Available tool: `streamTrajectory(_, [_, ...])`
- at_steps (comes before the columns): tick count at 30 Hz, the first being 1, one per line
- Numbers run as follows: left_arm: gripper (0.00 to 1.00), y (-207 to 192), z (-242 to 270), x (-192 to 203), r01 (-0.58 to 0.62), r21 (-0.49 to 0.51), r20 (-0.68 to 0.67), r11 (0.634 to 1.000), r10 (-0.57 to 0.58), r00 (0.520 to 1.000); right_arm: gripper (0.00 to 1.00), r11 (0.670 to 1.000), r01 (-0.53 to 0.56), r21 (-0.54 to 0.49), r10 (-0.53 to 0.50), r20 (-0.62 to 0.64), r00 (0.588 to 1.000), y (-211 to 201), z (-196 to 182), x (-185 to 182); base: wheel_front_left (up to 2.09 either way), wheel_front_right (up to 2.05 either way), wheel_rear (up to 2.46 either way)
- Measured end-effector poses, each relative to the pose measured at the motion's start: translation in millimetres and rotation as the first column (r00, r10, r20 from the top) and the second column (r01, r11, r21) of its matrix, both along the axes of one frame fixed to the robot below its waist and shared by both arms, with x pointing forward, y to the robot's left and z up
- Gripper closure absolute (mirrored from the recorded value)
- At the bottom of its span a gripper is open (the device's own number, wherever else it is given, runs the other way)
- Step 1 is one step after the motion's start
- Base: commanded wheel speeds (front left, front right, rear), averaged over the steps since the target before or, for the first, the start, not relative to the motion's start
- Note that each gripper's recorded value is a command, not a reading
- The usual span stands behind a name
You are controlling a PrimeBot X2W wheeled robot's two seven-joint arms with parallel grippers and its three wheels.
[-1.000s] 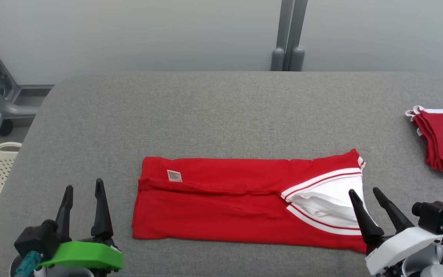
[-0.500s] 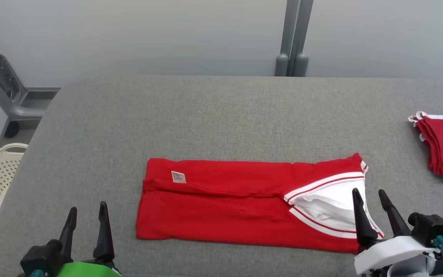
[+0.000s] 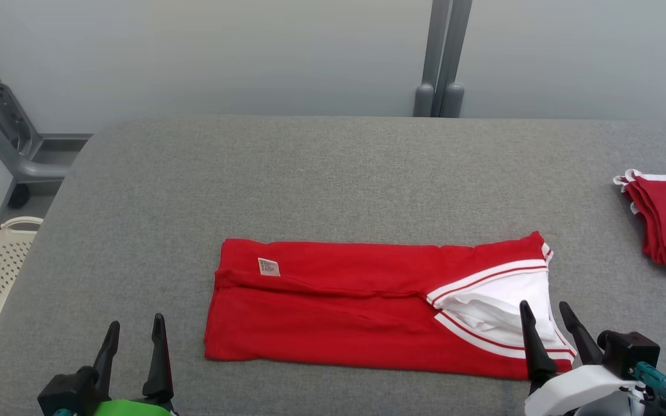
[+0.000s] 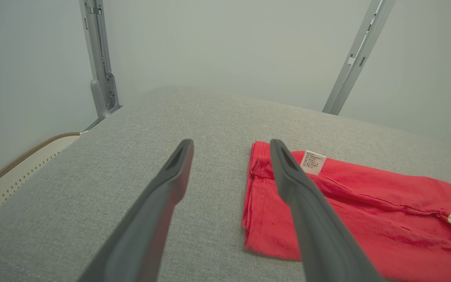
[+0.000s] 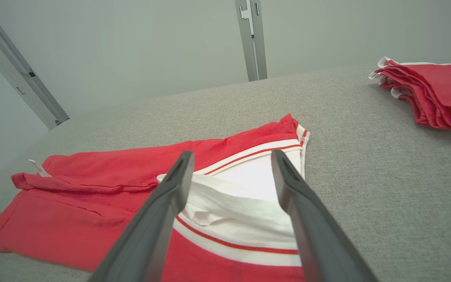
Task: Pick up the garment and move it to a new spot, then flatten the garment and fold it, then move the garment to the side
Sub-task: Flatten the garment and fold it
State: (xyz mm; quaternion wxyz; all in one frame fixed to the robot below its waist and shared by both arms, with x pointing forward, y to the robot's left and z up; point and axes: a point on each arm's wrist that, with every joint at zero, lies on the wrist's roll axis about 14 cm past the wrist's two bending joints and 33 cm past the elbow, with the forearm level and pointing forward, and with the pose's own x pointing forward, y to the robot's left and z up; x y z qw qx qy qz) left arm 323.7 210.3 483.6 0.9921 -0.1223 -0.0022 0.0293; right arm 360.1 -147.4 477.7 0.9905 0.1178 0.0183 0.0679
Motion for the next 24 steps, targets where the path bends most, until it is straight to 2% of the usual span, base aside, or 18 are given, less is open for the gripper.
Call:
streamTrajectory(15, [0.00,-4.0,-6.2,2.1,0.012,0.001,-0.017,1.000,-0.012,1.000,0.00,1.000,0.004,-0.021,-0.005,-0.036,0.999,-3.4,-6.7,0.9,0.00,0.00,0.00])
streamTrajectory(20, [0.00,-4.7,-9.2,2.9,0.013,-0.002,-0.026,1.000,-0.013,1.000,0.00,0.993,0.043,-0.113,-0.059,-0.140,0.988,-30.0,-13.3,8.2,0.00,0.00,0.00])
streamTrajectory(24, [0.00,-10.6,-14.3,3.9,0.044,-0.002,-0.044,0.999,-0.044,0.998,0.00,0.988,0.062,-0.143,-0.101,-0.286,0.953,-49.3,-20.5,13.2,0.00,0.00,0.00])
